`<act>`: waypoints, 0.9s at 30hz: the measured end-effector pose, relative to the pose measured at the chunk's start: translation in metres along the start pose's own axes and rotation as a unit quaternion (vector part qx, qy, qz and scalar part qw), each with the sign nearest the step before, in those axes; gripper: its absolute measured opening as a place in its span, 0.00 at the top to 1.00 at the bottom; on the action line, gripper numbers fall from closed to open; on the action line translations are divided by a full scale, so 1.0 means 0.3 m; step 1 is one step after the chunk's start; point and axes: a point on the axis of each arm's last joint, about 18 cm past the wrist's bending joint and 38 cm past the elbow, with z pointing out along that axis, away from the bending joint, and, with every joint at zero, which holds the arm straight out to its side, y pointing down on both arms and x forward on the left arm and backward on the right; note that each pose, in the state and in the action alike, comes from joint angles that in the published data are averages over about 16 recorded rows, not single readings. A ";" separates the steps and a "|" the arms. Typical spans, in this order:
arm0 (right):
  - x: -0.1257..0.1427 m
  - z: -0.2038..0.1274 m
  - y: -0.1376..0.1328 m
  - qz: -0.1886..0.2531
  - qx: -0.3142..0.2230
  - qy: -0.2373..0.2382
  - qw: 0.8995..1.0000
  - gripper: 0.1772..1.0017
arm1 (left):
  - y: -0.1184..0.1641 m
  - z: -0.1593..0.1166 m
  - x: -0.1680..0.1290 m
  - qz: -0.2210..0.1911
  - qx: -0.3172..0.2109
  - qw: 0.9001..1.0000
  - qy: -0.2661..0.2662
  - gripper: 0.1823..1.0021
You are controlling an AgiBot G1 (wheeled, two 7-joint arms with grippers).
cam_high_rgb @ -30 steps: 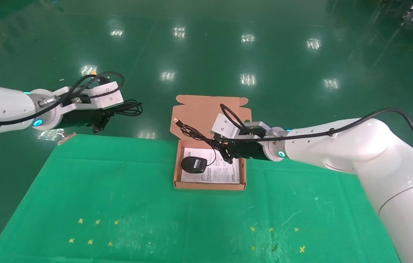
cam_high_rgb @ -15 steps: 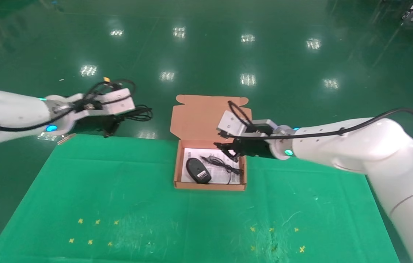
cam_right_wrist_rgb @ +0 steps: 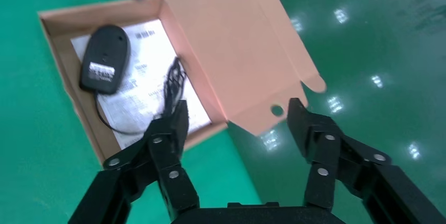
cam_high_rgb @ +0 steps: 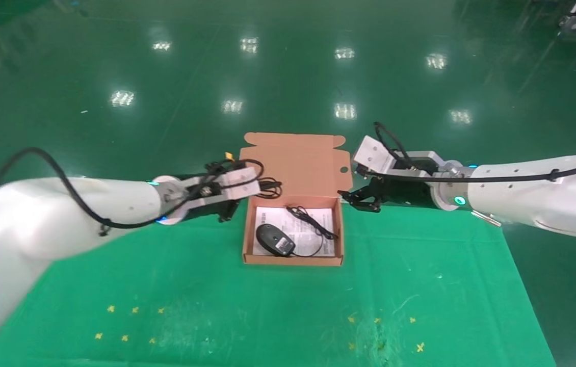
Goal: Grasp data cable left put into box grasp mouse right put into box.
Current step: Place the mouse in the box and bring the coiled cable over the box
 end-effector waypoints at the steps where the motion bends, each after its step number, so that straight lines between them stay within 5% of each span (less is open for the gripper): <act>1: 0.008 -0.013 0.006 0.000 -0.002 0.003 1.000 0.45 | -0.013 0.017 0.014 0.002 0.006 1.000 0.002 0.91; 14: 0.067 -0.153 0.057 0.000 -0.022 0.027 0.999 0.13 | -0.117 0.136 0.163 0.022 0.060 0.997 0.039 0.91; 27: 0.069 -0.182 0.060 -0.003 -0.029 0.031 0.999 0.01 | -0.123 0.144 0.190 0.014 0.074 0.996 0.051 0.89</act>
